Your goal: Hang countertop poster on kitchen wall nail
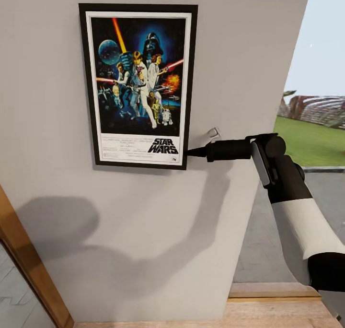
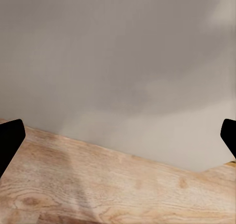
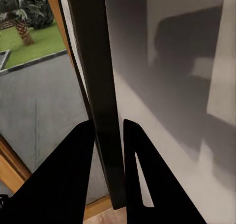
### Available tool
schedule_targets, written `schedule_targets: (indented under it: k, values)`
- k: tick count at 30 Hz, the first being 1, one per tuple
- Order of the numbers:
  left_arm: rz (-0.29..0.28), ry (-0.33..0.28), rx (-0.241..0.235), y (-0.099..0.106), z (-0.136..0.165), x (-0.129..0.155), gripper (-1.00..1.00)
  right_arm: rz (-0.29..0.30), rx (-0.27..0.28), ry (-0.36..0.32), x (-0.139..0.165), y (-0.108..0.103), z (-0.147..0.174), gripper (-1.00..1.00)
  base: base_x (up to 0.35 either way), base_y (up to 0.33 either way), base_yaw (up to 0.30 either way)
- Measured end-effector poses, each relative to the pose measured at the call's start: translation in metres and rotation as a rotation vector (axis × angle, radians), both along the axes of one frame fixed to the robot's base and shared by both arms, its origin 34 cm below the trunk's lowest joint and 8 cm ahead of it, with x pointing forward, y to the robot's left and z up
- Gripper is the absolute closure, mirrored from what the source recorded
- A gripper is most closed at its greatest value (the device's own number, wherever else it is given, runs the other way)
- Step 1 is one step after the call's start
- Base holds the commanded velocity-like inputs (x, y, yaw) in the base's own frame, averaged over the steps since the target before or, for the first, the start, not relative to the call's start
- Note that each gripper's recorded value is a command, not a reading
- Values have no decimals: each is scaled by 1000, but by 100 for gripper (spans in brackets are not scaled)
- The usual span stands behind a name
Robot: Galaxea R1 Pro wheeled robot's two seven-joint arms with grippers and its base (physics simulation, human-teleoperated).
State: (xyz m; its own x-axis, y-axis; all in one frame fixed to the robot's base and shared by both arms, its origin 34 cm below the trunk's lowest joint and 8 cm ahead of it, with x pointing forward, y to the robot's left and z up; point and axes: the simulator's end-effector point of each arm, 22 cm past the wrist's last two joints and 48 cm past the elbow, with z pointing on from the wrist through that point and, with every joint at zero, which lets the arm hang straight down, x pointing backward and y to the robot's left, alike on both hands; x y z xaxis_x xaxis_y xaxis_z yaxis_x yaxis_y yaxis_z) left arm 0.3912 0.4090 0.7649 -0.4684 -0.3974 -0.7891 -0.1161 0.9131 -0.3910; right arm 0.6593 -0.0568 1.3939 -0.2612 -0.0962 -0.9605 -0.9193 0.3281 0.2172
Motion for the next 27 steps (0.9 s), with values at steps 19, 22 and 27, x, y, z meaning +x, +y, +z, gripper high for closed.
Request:
schedule_targets:
  k: [19, 22, 27]
  values:
    - [0, 0, 0, 0, 0, 0, -100, -6, -9, -6, 2, -1, -2, 100, -22, 0, 0]
    - [0, 0, 0, 0, 0, 0, -100, -6, -9, -6, 2, -1, -2, 100, -1, 0, 0]
    - [0, 0, 0, 0, 0, 0, -100, -7, -8, -7, 2, -1, -1, 100, 0, 0, 0]
